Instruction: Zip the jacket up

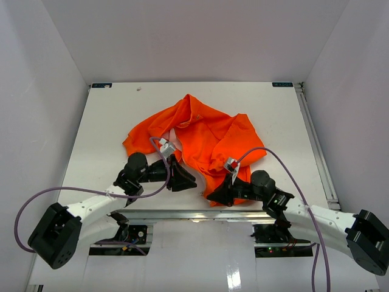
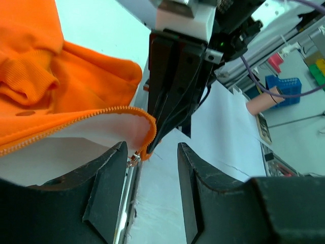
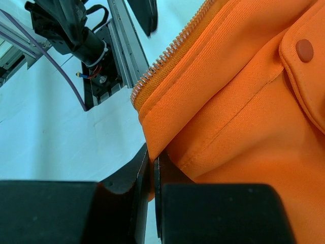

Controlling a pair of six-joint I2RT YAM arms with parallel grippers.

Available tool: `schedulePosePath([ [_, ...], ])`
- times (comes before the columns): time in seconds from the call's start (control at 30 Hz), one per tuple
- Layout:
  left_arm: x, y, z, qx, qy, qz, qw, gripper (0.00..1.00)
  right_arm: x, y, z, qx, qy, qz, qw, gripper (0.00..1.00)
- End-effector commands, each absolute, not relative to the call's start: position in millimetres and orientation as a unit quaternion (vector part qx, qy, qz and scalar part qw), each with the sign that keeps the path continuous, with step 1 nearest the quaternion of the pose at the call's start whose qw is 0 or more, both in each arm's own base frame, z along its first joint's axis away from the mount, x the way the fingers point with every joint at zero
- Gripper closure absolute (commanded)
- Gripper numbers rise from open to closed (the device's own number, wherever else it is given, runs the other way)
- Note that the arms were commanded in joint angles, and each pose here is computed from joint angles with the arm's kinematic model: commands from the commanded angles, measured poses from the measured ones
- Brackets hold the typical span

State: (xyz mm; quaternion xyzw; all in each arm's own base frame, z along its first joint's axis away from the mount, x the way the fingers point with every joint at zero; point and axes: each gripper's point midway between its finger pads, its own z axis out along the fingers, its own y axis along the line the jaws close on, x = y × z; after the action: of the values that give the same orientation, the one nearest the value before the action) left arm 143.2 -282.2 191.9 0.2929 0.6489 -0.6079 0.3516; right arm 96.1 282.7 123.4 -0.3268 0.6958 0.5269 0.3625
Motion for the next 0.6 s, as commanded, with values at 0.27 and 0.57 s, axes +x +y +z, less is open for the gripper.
schedulePosePath([
  [0.27, 142, -308, 179, 0.354, 0.651, -0.586, 0.328, 0.45, 102, 294, 142, -0.331, 0.681, 0.539, 0.37, 0.92],
  [0.57, 146, -316, 163, 0.35, 0.677, -0.572, 0.305, 0.48, 103, 297, 137, -0.331, 0.686, 0.537, 0.361, 0.92],
])
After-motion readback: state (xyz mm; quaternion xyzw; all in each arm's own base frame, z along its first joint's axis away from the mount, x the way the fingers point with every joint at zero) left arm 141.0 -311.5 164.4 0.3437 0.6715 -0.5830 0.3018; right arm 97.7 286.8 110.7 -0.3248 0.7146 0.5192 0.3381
